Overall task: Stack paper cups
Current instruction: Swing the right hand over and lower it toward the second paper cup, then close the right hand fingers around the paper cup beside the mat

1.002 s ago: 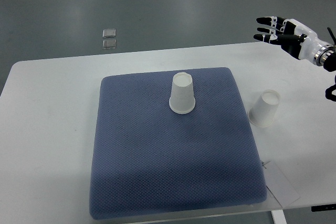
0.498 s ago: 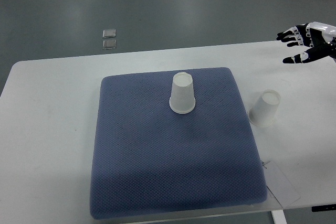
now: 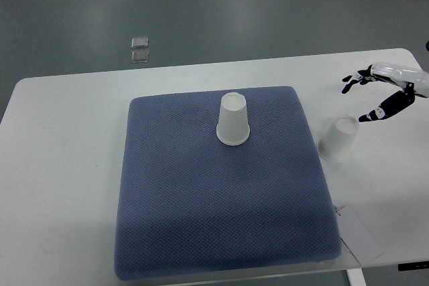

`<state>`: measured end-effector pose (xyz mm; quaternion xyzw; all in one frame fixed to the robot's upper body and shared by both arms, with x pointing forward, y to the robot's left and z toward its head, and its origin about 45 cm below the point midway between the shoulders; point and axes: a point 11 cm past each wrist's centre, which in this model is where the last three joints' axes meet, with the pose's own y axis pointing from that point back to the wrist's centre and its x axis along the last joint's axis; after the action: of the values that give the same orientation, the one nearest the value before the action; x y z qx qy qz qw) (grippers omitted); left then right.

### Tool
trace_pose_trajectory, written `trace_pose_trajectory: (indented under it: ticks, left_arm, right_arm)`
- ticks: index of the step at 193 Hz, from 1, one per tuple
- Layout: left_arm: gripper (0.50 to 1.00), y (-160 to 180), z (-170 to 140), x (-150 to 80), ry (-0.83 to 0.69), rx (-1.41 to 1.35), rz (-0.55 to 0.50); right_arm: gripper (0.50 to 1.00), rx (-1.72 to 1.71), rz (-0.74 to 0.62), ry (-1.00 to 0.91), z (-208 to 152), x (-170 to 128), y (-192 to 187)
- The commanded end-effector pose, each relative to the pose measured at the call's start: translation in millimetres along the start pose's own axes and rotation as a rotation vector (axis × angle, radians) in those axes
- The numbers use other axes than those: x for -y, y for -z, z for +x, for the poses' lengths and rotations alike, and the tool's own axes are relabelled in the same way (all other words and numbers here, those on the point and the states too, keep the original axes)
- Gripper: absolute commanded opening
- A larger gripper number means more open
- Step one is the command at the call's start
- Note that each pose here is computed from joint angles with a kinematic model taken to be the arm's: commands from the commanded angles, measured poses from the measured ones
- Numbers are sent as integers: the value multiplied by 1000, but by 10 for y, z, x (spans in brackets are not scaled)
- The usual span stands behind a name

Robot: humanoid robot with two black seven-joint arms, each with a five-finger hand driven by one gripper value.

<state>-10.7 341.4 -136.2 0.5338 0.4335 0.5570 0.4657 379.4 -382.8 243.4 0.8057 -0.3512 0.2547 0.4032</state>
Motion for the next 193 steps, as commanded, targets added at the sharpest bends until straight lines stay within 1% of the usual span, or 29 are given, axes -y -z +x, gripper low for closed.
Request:
trace_pose_trajectory:
  ticks: [1, 46, 93, 139, 193]
  left_arm:
    - [1000, 0, 0, 0, 0, 0, 0]
    - [1000, 0, 0, 0, 0, 0, 0]
    - [1000, 0, 0, 0, 0, 0, 0]
    - [1000, 0, 0, 0, 0, 0, 0]
    - [1000, 0, 0, 0, 0, 0, 0]
  right_arm:
    - [891, -17, 5, -6, -72, 68, 18]
    - [887, -51, -1, -17, -202, 140, 1]
    - [887, -114, -12, 19, -370, 186, -35]
    - [887, -124, -28, 12, -347, 180, -80]
    - [887, -127, -29, 2, -369, 272, -66]
